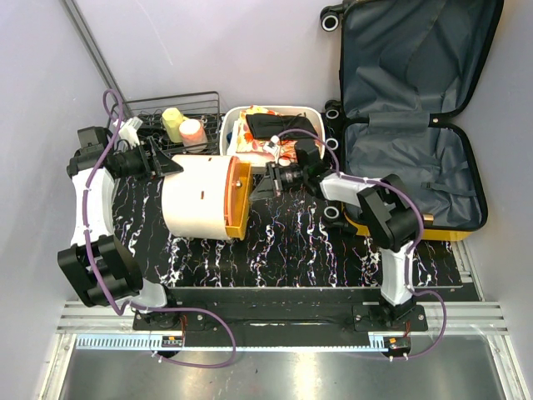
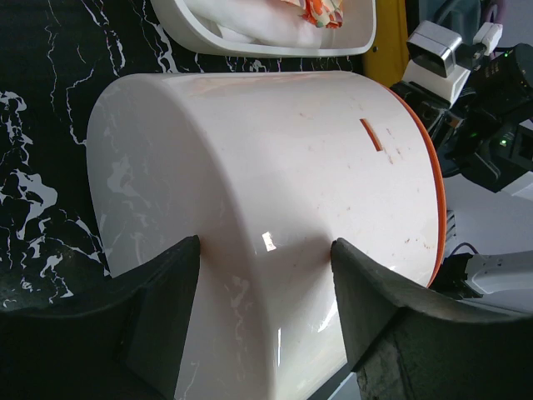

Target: Open, take out, and arrange the luggage

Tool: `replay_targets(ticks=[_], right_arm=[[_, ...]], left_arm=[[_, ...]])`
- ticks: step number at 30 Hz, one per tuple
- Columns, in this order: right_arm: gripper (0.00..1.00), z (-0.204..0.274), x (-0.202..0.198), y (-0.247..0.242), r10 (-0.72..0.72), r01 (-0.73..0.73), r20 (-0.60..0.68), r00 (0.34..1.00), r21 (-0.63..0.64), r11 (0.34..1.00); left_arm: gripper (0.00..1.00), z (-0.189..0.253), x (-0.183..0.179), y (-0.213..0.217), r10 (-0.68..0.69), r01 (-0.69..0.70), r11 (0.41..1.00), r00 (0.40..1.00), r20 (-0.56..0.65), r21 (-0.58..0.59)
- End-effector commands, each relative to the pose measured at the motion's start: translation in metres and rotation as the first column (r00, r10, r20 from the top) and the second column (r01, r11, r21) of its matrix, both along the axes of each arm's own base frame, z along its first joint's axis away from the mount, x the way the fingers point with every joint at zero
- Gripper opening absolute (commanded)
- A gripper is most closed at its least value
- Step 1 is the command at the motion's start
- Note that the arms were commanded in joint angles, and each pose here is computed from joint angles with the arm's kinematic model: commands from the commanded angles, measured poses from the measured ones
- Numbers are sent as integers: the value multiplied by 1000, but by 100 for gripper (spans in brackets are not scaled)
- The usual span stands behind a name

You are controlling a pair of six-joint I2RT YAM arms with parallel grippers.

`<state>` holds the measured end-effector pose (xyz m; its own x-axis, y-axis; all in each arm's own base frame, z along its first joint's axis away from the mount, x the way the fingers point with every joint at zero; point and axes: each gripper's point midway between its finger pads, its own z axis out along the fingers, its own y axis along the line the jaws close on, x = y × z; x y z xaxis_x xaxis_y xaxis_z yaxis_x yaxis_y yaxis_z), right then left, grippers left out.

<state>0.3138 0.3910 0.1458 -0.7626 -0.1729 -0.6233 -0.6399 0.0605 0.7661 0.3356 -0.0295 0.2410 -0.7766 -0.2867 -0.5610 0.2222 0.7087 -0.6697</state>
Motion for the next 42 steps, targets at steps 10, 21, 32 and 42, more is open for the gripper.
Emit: replay_targets(ticks=[10, 21, 32, 42], right_arm=[[23, 1, -8, -66, -27, 31, 48, 998, -89, 996], [90, 61, 28, -147, -204, 230, 160, 966, -167, 959], [97, 3, -7, -368, -158, 322, 281, 947, -819, 476], [100, -63, -20, -383, -403, 322, 182, 897, -894, 312]], left_arm=[[66, -27, 2, 12, 22, -15, 997, 996, -87, 80], [92, 54, 17, 28, 28, -65, 977, 983, 180, 204], [95, 95, 28, 31, 17, -101, 957, 955, 298, 272], [94, 88, 36, 29, 27, -106, 958, 958, 287, 265]])
